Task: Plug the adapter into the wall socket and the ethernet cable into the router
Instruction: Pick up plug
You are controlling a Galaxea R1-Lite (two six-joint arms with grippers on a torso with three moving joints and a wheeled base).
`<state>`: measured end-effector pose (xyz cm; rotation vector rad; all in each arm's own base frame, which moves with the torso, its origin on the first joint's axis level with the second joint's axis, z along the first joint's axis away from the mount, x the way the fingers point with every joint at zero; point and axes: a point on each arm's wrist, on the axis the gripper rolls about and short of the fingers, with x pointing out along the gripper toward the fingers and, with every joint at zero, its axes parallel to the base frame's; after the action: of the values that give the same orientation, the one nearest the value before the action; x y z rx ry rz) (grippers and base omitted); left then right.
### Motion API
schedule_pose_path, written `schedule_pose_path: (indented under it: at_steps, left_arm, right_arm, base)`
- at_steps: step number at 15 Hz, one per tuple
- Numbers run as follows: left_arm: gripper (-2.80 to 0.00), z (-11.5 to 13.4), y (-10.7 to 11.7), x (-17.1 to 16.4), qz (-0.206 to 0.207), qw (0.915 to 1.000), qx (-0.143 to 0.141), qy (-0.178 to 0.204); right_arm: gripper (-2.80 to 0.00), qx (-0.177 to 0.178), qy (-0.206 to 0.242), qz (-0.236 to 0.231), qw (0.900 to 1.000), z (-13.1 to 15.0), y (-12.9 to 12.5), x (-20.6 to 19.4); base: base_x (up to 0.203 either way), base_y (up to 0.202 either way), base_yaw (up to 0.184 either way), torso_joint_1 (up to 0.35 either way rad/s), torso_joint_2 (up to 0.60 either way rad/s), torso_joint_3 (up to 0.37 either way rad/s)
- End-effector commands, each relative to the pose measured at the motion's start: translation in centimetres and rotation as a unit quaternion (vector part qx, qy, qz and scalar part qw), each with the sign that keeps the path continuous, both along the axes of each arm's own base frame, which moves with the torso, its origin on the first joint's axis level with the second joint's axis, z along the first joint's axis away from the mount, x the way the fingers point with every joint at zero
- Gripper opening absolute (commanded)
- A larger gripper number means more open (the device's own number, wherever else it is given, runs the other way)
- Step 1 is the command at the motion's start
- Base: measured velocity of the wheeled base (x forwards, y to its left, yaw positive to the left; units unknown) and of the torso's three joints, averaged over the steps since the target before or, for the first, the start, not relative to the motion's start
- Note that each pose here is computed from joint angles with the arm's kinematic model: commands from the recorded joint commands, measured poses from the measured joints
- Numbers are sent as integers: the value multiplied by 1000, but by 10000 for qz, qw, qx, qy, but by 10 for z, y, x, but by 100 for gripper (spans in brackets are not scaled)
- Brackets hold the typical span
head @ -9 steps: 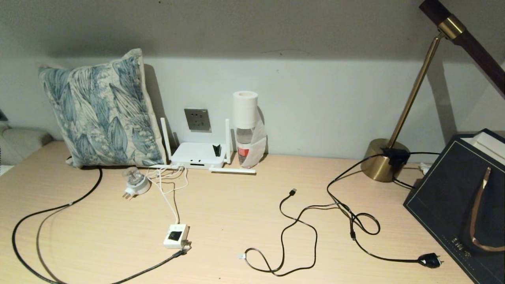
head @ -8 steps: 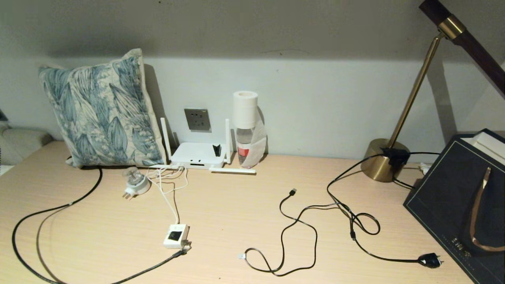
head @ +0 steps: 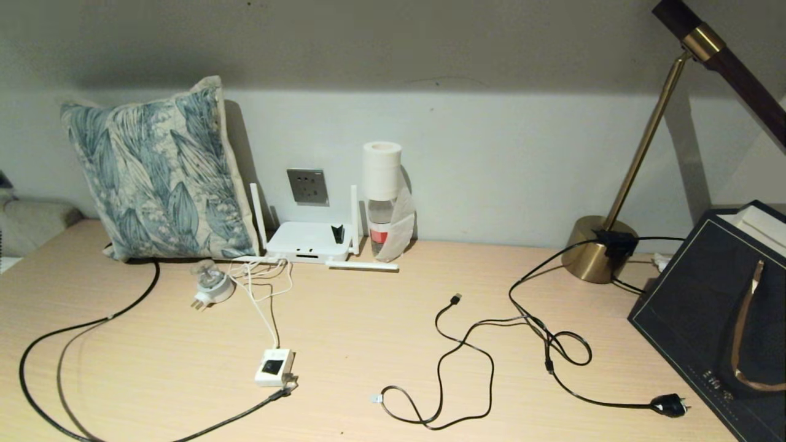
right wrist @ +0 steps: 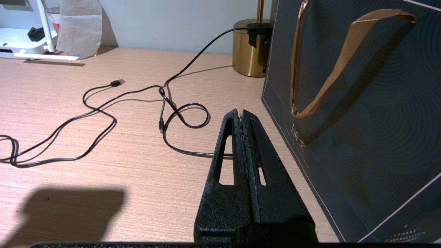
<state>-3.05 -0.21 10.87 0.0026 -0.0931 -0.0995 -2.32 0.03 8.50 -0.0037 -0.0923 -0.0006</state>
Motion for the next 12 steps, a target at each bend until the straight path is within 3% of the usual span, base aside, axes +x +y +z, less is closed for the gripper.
schedule_pose_path:
  at_steps: [1,4,7,9,12]
  left_arm:
    - [-280,28,-1,10,-333,9987,46,376]
    - [-280,53,-3,47,-750,9878,102,1362]
    - [-280,69,-6,109,-881,9673,69,2379]
    - [-280,69,-7,160,-826,9517,54,2956]
    - [-280,43,-8,238,-706,9239,26,3759]
  right_arm:
    - [-280,2,178,2,9998,-10,0,3]
    - [-280,2,178,2,9998,-10,0,3]
    - [-280,2,178,2,9998,-10,0,3]
    - [-280,2,178,2,9998,-10,0,3]
    - [-280,2,178,2,9998,-10,0,3]
  base:
    - [0,0,0,0,0,0]
    - [0,0,0,0,0,0]
    - [0,0,0,0,0,0]
    - [0,0,0,0,0,0]
    - [0,0,0,0,0,0]
